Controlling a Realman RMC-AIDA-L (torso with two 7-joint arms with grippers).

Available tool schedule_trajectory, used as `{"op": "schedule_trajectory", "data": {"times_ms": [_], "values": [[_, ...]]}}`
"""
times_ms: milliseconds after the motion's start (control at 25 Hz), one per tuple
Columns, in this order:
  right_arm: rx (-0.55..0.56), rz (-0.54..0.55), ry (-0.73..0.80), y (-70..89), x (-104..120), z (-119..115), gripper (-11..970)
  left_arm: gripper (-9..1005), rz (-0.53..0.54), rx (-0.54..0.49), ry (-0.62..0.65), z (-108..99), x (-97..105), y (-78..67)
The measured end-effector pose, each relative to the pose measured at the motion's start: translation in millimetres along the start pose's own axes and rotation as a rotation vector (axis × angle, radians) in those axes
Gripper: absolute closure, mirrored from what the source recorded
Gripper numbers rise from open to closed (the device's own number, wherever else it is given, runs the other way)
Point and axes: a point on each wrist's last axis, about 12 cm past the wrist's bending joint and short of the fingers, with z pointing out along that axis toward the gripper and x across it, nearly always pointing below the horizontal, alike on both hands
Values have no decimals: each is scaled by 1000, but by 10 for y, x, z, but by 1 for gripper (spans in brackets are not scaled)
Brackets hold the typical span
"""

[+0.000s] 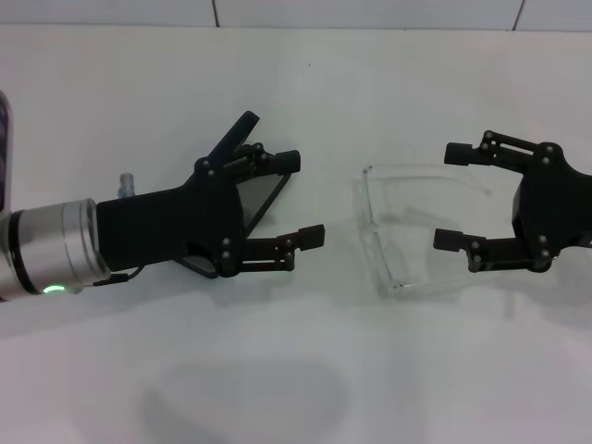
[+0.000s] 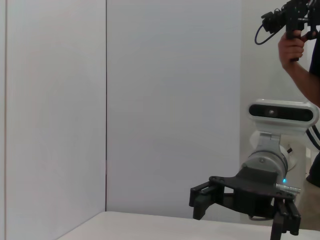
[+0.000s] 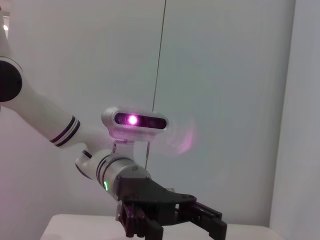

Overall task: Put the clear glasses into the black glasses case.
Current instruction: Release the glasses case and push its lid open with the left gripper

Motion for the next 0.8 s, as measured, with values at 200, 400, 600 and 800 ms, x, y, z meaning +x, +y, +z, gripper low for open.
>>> {"op": "schedule_trajectory", "data": {"times_ms": [200, 400, 600, 800], "values": [[-1, 5, -2, 8, 6, 1, 90, 124, -2, -4, 2, 8, 7, 0], [-2, 7, -4, 16, 9, 2, 89, 128, -6, -21, 18, 24, 37, 10], [-2, 10, -6, 26, 14, 1, 90, 131, -24, -44, 10, 3, 22, 26], [0, 14, -5, 39, 23, -12, 89, 135, -160, -124, 48, -143, -189, 264]]}}
